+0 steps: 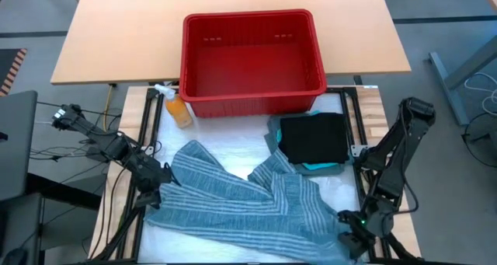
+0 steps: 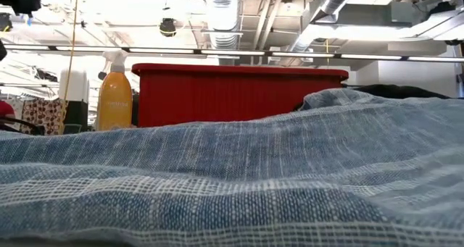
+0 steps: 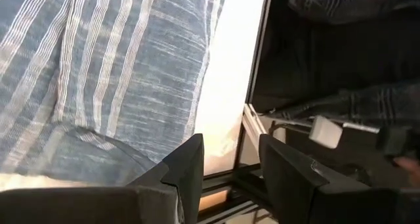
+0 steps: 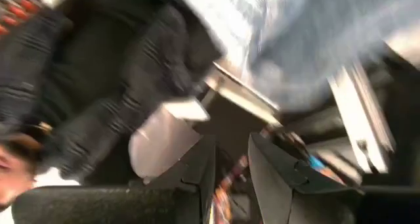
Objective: Fold Laundry from Bin
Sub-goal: Fold the blue patterned polo
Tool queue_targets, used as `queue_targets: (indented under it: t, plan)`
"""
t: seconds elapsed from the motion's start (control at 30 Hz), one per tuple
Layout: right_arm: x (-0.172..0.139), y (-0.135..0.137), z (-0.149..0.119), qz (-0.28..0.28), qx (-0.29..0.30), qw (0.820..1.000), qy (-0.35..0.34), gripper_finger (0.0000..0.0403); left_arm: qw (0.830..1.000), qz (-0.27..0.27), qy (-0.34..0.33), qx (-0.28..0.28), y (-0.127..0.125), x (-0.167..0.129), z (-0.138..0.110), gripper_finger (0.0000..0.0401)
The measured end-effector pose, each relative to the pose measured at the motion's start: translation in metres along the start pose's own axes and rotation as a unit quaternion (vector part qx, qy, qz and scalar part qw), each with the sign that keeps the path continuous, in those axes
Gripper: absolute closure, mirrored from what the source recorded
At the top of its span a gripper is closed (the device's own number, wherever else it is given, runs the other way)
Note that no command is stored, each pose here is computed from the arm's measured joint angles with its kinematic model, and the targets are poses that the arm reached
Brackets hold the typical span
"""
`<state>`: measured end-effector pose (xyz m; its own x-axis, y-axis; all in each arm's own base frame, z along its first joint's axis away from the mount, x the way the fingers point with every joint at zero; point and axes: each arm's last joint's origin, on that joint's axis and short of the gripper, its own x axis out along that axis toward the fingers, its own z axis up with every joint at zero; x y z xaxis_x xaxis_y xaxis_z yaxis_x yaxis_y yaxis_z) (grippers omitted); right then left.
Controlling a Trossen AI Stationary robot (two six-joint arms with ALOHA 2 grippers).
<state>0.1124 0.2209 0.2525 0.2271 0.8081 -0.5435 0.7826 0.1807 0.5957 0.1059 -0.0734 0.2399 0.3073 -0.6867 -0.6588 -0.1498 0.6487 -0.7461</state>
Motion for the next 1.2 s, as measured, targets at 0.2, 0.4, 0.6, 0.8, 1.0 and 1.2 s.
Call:
queue_targets:
  t: [0.2, 0.4, 0.6, 0.8, 1.0, 1.2]
  plan:
    - [-0.001, -0.001, 0.000, -0.024, 0.014, 0.999, 0.026, 0.0285, 0.998, 0.014, -0.020, 0.056, 0.001, 0.000, 0.001, 0.0266]
    - [-0.009, 0.005, 0.023, -0.024, -0.043, 0.998, -0.041, 0.0285, 0.977, 0.048, -0.160, 0.133, -0.003, -0.003, 0.021, 0.0266]
    - [-0.037, 0.021, 0.076, -0.018, -0.158, 0.951, -0.265, 0.0285, 0.920, 0.107, -0.305, 0.220, -0.005, -0.011, 0.056, 0.0266]
    - [-0.060, 0.074, 0.131, 0.066, -0.330, 0.833, -0.438, 0.0285, 0.922, 0.191, -0.274, 0.196, 0.026, 0.002, 0.094, 0.0266]
    - [-0.072, 0.106, 0.190, -0.072, -0.341, 0.818, -0.458, 0.0301, 0.930, 0.212, -0.242, 0.176, 0.045, 0.002, 0.118, 0.0266]
    - [-0.090, 0.160, 0.224, -0.239, -0.389, 0.785, -0.418, 0.0305, 0.940, 0.190, -0.221, 0.174, 0.051, 0.002, 0.123, 0.0266]
